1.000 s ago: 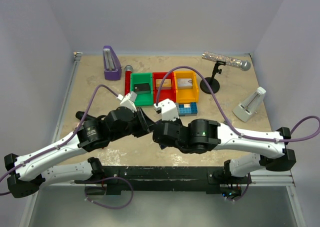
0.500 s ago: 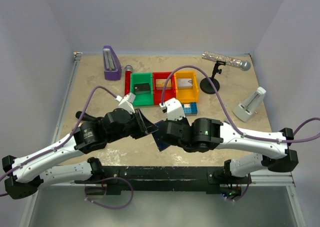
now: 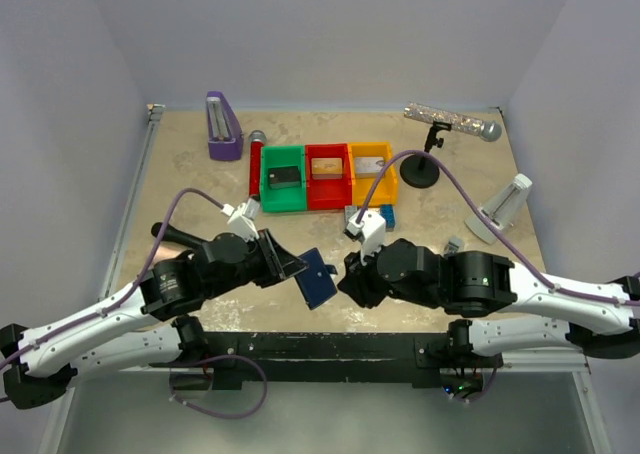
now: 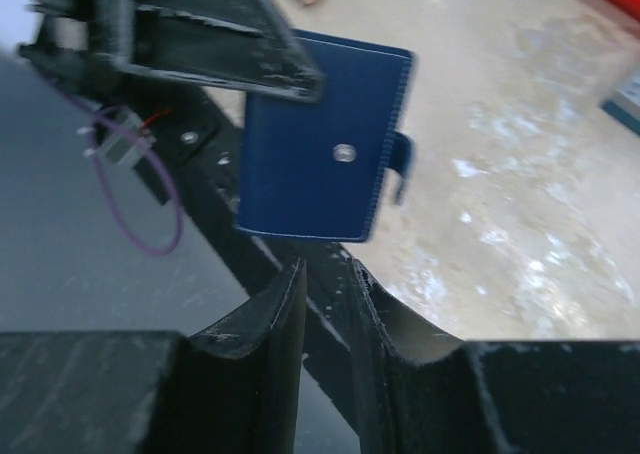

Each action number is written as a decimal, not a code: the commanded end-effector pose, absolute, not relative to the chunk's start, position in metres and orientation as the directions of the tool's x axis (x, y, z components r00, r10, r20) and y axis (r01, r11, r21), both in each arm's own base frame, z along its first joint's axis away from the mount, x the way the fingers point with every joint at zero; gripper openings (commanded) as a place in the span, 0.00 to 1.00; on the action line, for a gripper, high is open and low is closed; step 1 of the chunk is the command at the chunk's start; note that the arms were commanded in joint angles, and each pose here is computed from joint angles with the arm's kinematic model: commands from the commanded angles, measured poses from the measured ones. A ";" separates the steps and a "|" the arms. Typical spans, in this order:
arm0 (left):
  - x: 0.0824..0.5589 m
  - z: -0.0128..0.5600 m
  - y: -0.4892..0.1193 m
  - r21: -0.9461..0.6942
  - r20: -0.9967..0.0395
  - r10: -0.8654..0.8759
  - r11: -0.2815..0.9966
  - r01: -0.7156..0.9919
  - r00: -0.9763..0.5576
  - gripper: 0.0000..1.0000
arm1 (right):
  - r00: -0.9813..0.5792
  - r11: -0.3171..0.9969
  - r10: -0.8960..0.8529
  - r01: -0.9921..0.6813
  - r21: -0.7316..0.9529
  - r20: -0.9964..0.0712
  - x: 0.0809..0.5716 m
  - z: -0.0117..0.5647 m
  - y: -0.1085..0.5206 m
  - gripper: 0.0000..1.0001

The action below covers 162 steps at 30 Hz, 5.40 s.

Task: Take the credit cards out of the card holder
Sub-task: Open the card holder.

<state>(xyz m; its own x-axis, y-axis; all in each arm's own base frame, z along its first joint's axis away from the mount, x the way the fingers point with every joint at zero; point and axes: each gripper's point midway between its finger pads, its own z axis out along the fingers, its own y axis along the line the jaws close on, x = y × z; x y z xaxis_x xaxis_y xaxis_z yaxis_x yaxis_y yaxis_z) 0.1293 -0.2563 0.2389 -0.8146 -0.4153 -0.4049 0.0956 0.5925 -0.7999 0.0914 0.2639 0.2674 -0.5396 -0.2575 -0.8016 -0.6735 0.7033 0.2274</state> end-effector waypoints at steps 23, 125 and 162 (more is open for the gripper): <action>0.089 0.292 -0.242 -0.764 -0.641 -0.390 0.244 0.597 -0.661 0.00 | -0.663 0.577 -0.149 -0.661 0.480 -0.734 0.087 0.261 0.291 0.23; 0.046 0.377 -0.276 -0.448 -0.790 -0.356 -0.221 0.866 -0.499 0.35 | -0.620 0.159 -0.092 -0.781 0.604 -0.779 0.020 0.343 0.288 0.00; 0.067 0.300 -0.281 -0.677 -0.676 -0.326 -0.079 0.732 -0.661 0.71 | -0.691 0.501 0.102 -0.586 0.637 -0.716 0.076 0.307 0.259 0.00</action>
<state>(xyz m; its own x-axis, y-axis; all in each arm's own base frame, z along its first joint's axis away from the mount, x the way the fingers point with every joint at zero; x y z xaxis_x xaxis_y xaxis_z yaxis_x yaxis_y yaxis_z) 0.0726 -0.2843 0.2909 -0.6777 -0.3100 -0.6668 0.7094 -0.0368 -0.7038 0.0705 0.2514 0.2849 -0.7009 -0.0055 -0.7132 -0.5963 0.5530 0.5818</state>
